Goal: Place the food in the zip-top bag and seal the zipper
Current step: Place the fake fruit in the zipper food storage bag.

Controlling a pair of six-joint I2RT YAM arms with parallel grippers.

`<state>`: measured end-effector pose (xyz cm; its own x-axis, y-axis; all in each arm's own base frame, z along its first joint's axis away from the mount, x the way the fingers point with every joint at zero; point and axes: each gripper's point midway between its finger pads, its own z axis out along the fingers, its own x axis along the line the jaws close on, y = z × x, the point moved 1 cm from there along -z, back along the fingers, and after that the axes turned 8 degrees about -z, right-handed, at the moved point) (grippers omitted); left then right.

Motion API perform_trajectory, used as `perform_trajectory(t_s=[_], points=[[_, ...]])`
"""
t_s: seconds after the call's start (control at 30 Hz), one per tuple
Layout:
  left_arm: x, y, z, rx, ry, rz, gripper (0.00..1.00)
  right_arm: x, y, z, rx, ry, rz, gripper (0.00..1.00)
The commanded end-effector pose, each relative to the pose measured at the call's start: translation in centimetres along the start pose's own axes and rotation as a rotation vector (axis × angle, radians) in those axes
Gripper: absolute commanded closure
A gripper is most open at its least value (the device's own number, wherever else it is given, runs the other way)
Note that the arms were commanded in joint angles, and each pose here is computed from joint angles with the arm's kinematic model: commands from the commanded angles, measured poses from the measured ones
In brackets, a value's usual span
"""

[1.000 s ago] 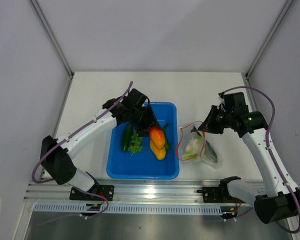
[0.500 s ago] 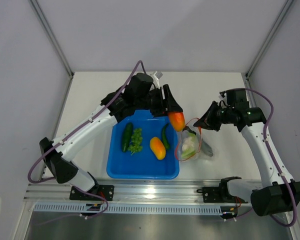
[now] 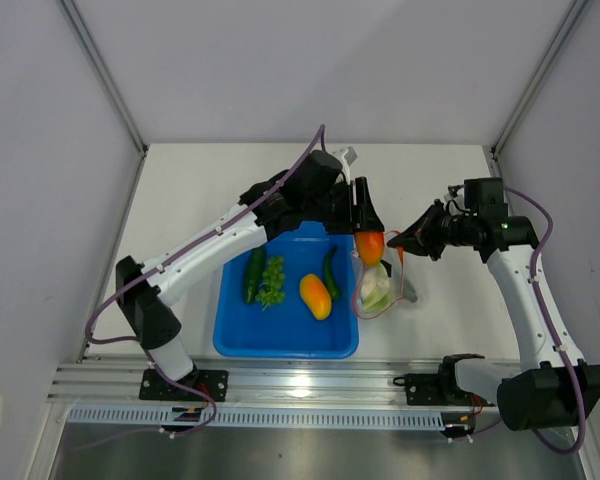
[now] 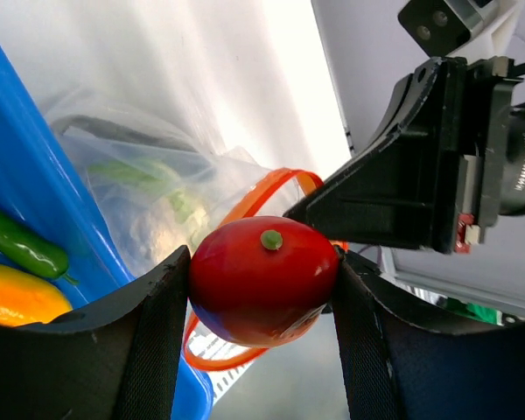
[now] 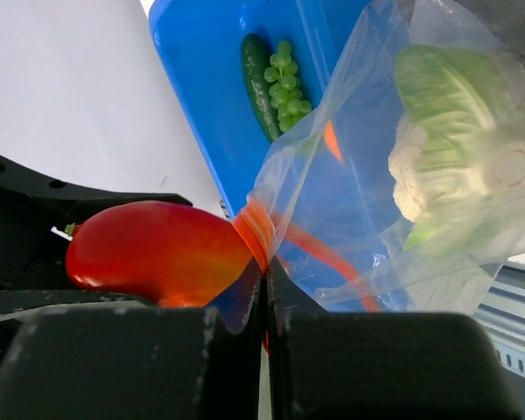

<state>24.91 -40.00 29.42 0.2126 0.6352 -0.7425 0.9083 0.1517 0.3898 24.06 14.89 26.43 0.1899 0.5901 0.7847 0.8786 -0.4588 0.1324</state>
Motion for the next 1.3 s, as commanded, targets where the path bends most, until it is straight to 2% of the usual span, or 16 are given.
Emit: perform_trajectory(t_s=[0.0,0.37,0.5,0.63,0.67,0.7,1.17,1.27], points=[[-1.5,0.7,0.0,-0.056,0.008,0.073,1.0,1.8,-0.3,-1.0,0.003,0.082,0.004,1.0],[-0.7,-0.5,2.0,-0.036,0.066,0.076,0.99,2.1,0.6,-1.2,-0.003,0.104,0.07,1.0],[-0.3,-0.9,2.3,-0.026,0.074,0.07,0.88,2.2,0.7,-1.0,0.007,0.12,0.091,1.0],[0.1,-1.5,2.8,-0.001,0.069,0.062,0.42,2.3,0.9,-1.1,0.005,0.126,0.098,1.0],[0.1,-1.5,2.7,-0.006,0.065,0.065,0.1,2.2,1.0,-1.1,0.0,0.126,0.095,1.0],[0.2,-1.5,2.6,-0.012,0.064,0.068,0.01,2.2,1.1,-1.1,-0.002,0.124,0.093,1.0],[2.2,-1.9,-0.6,-0.034,0.094,0.11,0.0,1.7,1.0,-1.1,-0.009,0.132,0.093,1.0],[3.4,-2.9,-0.6,0.012,0.115,0.117,0.05,1.7,1.0,-1.0,-0.005,0.132,0.09,1.0]])
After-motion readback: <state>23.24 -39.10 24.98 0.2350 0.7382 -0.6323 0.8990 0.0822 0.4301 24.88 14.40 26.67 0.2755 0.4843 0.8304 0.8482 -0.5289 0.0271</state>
